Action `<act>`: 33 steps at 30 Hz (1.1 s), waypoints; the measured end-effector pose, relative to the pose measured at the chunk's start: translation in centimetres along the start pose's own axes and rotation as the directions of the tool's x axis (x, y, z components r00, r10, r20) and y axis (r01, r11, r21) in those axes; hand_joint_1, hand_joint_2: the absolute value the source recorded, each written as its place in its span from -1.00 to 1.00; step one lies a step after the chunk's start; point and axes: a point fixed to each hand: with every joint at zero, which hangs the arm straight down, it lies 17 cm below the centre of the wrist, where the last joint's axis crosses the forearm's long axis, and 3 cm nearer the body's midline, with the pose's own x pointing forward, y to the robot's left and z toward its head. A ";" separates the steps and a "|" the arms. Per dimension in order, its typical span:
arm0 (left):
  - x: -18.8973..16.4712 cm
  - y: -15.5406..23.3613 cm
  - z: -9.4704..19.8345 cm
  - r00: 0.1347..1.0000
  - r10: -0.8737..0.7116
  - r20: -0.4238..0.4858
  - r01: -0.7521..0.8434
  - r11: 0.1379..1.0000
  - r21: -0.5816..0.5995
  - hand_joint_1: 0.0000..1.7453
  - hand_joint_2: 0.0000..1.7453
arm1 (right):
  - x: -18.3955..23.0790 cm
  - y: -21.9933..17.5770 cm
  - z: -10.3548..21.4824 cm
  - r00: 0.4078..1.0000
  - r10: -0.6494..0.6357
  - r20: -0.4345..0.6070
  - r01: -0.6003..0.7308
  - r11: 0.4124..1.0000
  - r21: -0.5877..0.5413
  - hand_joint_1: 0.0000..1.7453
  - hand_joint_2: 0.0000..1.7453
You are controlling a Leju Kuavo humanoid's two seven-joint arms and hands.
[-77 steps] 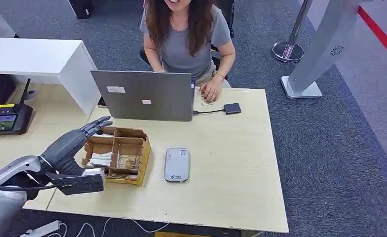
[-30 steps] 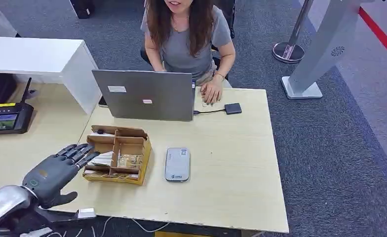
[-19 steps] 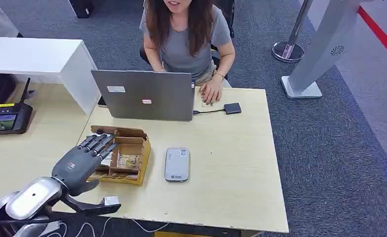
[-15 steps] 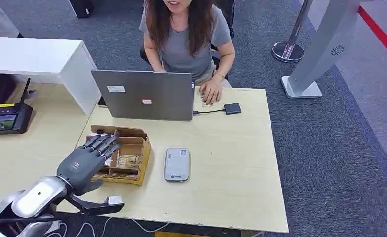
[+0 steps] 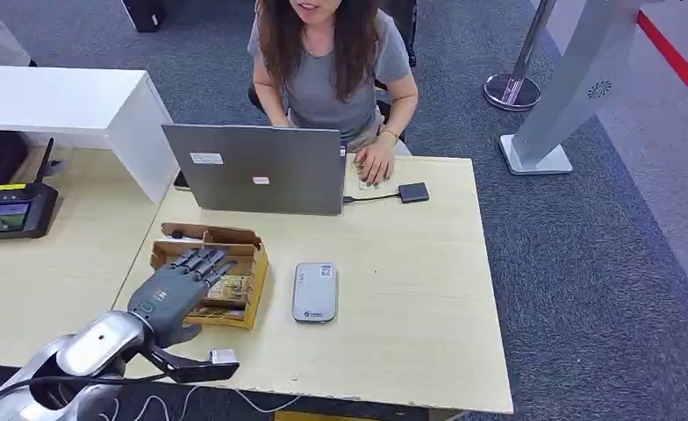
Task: Pass the card to the sensor for recognition and then transmit it.
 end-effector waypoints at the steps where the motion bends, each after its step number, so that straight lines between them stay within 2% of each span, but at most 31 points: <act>1: 0.1 0.0 -0.1 1.000 0.001 0.001 -0.001 1.000 -0.001 -1.00 1.00 | 0.0 0.0 0.0 1.000 0.000 0.000 0.000 1.000 0.000 -1.00 1.00; 14: 3.5 -2.7 -0.2 0.987 0.122 0.101 -0.113 0.989 -0.095 -1.00 1.00 | 0.0 -0.3 -0.1 1.000 0.018 -0.001 -0.018 1.000 -0.010 -1.00 1.00; 29: 5.3 -4.4 0.1 0.976 0.165 0.139 -0.144 0.978 -0.151 -1.00 1.00 | 0.4 -0.5 -0.1 1.000 0.029 0.001 -0.029 0.999 -0.014 -1.00 1.00; 33: 4.8 -4.5 -0.1 0.984 0.136 0.115 -0.119 0.983 -0.144 -1.00 1.00 | 0.4 -0.5 -0.1 1.000 0.029 0.000 -0.029 0.999 -0.014 -1.00 1.00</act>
